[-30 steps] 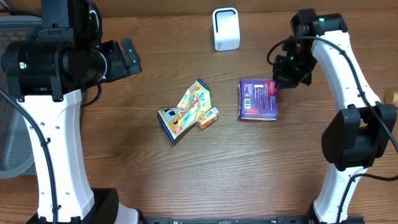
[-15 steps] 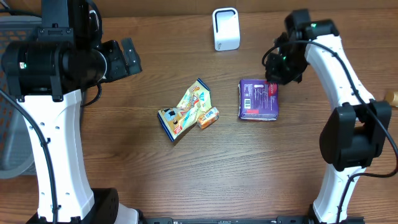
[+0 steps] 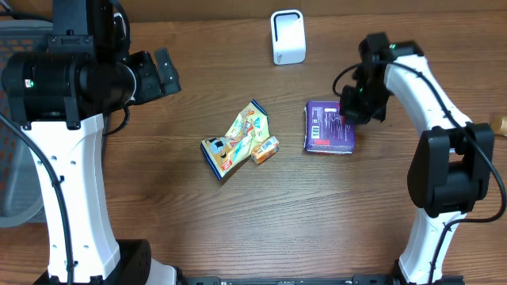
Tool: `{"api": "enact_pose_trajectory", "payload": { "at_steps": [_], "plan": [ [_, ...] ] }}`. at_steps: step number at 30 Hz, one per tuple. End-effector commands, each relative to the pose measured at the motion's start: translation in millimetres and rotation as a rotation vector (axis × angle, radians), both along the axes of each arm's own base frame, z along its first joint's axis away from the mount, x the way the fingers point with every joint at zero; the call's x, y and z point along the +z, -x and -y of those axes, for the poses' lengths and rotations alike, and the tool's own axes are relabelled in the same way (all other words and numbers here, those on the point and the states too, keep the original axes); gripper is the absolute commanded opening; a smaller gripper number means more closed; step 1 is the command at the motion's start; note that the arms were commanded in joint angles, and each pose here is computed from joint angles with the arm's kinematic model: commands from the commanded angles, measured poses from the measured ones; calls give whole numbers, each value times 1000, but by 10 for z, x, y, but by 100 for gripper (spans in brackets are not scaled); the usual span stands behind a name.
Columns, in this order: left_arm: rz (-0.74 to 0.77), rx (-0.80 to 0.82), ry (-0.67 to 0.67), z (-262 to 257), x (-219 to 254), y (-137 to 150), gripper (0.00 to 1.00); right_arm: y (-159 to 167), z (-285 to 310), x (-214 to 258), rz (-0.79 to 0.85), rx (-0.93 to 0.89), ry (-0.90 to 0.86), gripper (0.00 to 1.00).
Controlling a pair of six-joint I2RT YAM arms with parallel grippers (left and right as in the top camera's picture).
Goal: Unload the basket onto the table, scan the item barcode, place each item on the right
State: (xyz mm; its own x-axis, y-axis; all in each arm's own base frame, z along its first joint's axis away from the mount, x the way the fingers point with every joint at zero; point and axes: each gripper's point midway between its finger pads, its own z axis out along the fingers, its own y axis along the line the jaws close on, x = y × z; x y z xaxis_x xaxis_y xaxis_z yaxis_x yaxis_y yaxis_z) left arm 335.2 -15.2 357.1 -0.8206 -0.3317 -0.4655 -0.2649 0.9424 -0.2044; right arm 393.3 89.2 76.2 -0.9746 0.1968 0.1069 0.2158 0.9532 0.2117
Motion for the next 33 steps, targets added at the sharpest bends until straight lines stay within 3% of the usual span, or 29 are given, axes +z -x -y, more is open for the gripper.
{"api": "enact_pose_trajectory", "payload": {
  "at_steps": [1, 3, 6, 23, 29, 33],
  "plan": [
    [14, 14, 3, -20, 38, 25, 100, -331, 162, 513, 140, -33, 21, 18],
    [14, 14, 3, -20, 40, 26, 100, -410, 265, 677, 179, -51, 41, 42],
    [14, 14, 3, -20, 40, 26, 100, -481, 431, 773, 209, -80, 62, 100],
    [13, 14, 3, -20, 38, 26, 100, -583, 670, 450, 224, -72, 77, 100],
    [14, 14, 3, -20, 38, 25, 100, -409, 606, 225, 153, -33, 74, 100],
    [14, 14, 3, -20, 40, 26, 100, -286, 396, -12, 121, 21, -50, 100]
  ]
}}
